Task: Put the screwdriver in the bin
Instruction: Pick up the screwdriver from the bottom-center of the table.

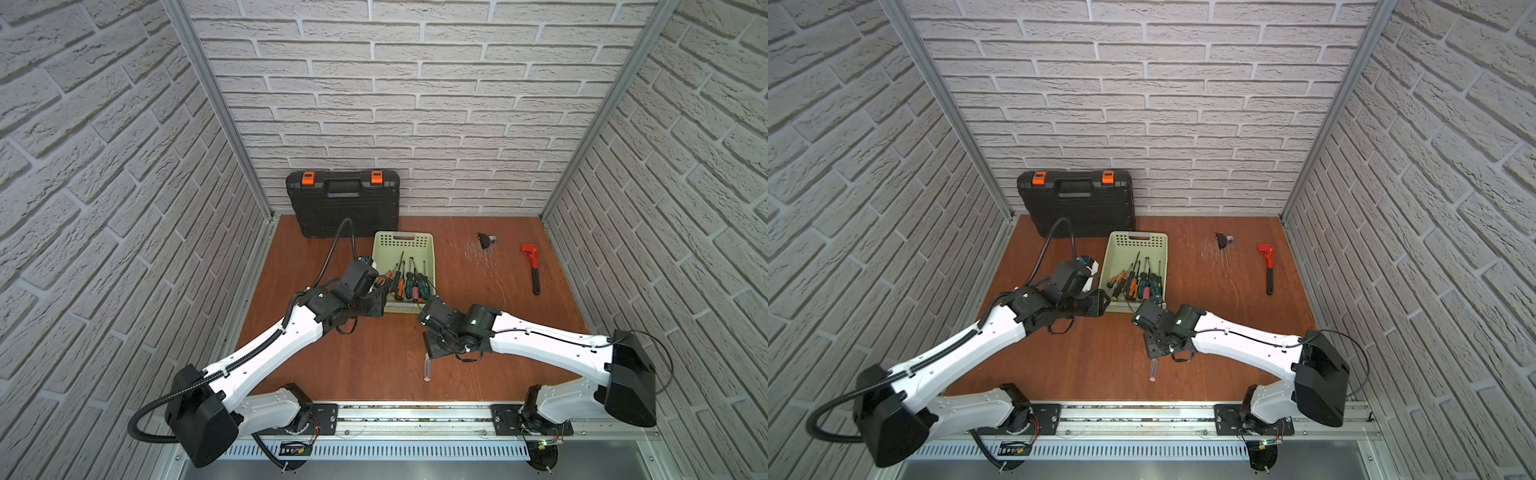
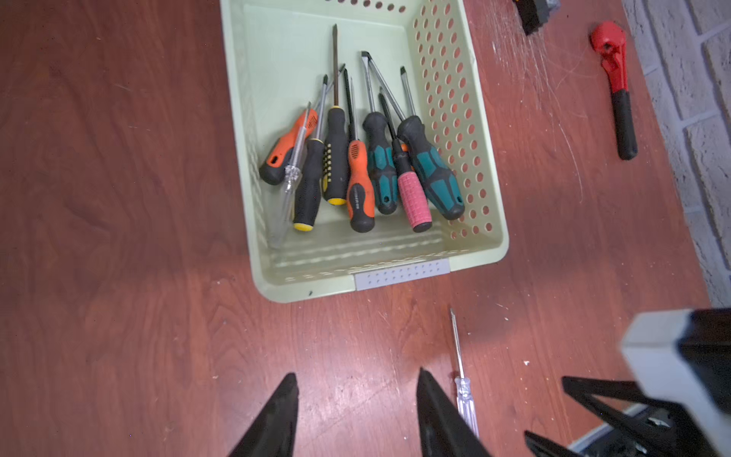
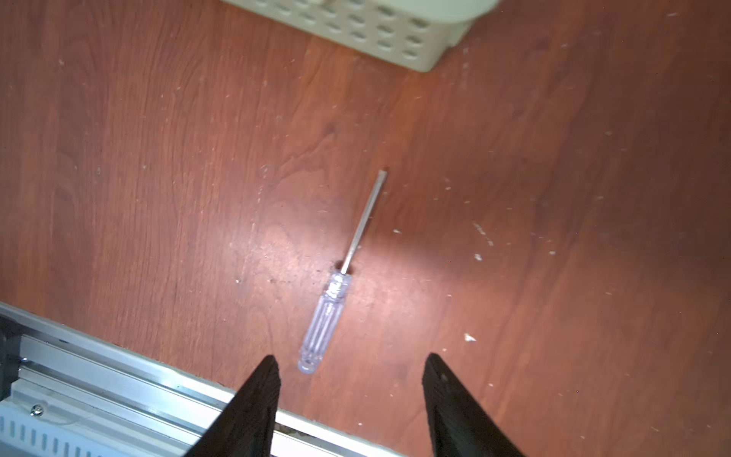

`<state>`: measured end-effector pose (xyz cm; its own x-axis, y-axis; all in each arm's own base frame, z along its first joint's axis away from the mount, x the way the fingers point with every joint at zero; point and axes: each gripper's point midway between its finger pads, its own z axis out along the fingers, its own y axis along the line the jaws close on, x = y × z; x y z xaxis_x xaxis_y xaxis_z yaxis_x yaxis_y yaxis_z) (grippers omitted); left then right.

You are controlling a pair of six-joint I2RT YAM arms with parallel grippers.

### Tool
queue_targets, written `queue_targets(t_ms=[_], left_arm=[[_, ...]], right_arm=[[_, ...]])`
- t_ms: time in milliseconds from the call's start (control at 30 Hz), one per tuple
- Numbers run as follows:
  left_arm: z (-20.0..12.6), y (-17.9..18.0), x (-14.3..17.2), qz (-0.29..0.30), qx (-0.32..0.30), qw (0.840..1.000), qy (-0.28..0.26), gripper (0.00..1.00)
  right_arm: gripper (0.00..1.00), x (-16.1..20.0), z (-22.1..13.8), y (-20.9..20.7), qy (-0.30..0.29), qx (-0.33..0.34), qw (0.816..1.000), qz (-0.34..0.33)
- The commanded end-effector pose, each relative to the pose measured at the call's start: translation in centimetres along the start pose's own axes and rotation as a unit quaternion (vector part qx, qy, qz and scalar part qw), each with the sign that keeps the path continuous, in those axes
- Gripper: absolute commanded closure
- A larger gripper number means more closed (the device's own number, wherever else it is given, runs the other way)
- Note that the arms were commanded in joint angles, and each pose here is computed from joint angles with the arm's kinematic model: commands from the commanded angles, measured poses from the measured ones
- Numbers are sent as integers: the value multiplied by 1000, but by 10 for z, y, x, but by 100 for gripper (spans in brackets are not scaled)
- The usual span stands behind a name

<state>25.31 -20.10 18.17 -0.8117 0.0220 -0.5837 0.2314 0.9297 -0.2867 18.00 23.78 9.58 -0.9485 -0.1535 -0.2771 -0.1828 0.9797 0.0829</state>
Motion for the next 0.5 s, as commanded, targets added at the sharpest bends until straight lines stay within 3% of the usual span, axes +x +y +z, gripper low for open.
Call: queue_targets(t_ms=[0, 467], left_arm=[[-8, 17, -10, -15, -30, 999, -42, 49], [-21, 44, -4, -25, -59, 996, -58, 48]], right_arm=[[42, 11, 10, 17, 22, -18, 999, 34], [48, 40, 58, 15, 91, 33, 994, 45]])
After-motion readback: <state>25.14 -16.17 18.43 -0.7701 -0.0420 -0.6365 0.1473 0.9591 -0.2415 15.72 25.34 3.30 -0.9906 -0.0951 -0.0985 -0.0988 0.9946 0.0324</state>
